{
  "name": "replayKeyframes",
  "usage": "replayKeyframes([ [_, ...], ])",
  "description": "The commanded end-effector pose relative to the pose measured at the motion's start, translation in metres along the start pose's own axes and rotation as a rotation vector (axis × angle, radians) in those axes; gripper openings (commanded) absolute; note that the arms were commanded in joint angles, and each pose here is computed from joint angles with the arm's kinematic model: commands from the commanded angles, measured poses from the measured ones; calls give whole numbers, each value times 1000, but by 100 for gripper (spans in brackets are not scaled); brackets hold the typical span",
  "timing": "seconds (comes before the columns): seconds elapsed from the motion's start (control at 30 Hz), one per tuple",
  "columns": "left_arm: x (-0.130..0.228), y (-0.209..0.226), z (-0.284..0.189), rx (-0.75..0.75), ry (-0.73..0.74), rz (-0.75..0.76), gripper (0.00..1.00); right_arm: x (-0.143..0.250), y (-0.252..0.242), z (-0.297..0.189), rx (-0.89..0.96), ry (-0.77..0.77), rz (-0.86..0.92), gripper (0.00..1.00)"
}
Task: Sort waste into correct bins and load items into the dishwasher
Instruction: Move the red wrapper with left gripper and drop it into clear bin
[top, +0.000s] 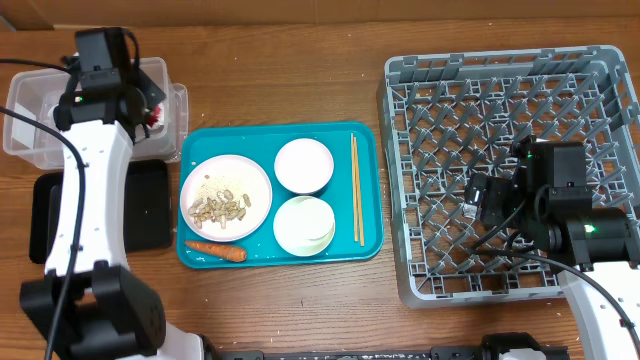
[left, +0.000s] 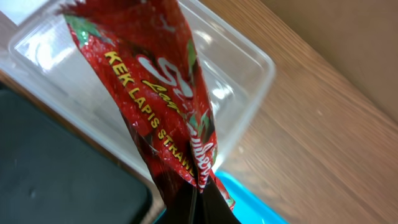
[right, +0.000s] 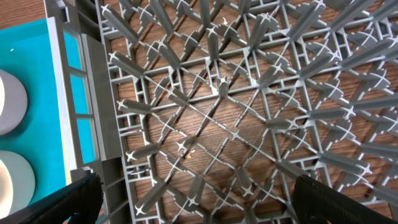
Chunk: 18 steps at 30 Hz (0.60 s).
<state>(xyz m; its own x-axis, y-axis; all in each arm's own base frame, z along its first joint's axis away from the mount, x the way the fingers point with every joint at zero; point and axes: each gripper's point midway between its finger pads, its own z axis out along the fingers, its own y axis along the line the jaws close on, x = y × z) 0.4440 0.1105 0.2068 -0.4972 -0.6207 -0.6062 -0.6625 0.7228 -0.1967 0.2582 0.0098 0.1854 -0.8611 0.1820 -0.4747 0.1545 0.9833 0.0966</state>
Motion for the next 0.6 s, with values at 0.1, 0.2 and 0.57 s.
replayKeyframes([
  [0.1, -12, 23, 40, -73, -12, -13, 28, -7, 1, -8, -4, -26, 7, 100],
  [0.2, -20, 27, 41, -71, -33, 2, 40, -7, 1, -8, -4, -27, 7, 100],
  [0.57, 35, 10, -21, 20, 268, 152, 47, -14, 2, -9, -11, -52, 7, 100],
])
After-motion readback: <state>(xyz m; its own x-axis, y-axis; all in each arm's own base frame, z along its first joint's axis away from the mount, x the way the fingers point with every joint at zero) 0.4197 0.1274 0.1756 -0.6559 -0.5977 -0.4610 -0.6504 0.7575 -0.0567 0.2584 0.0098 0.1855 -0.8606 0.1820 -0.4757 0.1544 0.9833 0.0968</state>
